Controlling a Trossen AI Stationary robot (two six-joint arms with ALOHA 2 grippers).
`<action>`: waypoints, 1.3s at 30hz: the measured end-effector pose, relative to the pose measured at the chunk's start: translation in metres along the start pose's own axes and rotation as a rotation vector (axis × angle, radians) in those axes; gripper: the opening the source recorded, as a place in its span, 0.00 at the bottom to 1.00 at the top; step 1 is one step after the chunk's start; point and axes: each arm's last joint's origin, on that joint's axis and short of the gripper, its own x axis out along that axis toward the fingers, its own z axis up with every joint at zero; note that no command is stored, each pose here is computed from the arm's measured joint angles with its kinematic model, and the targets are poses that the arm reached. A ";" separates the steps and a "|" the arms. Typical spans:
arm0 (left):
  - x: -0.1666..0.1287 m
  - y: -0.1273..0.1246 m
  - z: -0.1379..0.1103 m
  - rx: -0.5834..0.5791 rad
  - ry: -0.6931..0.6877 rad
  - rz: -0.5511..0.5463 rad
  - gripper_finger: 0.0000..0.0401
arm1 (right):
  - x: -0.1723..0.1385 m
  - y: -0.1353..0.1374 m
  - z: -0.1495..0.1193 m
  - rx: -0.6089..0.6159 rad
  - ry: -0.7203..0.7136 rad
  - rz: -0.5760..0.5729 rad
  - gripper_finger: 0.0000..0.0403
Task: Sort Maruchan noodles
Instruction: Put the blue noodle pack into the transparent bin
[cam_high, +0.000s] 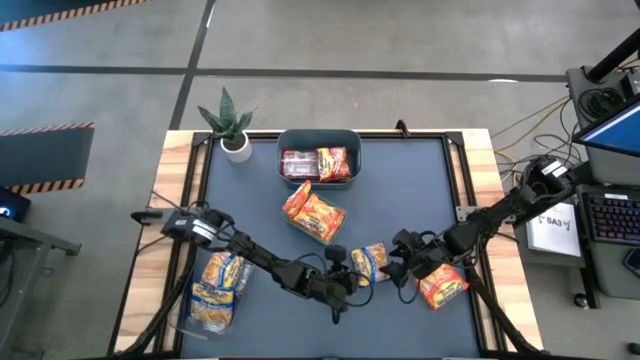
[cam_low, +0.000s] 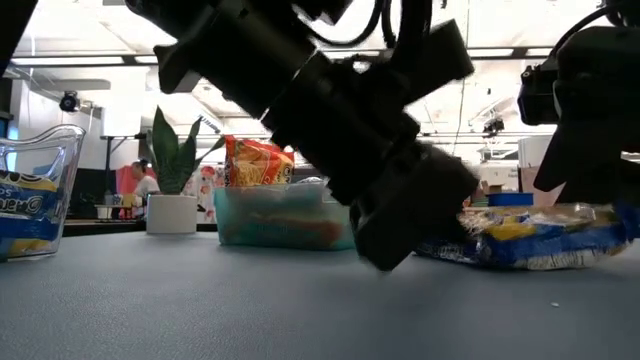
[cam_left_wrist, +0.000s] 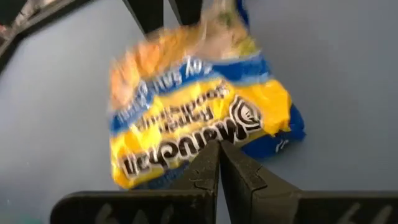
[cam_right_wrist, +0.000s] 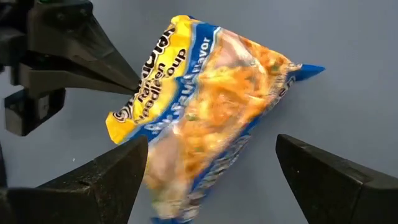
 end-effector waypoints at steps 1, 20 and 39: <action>0.001 0.000 -0.002 -0.001 0.009 0.001 0.00 | 0.000 0.000 0.000 -0.001 -0.001 0.000 0.85; -0.007 -0.009 0.008 -0.002 0.001 -0.019 0.00 | 0.000 -0.001 0.001 0.003 -0.042 -0.016 0.85; 0.010 0.002 0.013 -0.002 0.001 0.031 0.00 | 0.002 -0.001 0.000 -0.008 -0.020 -0.019 0.85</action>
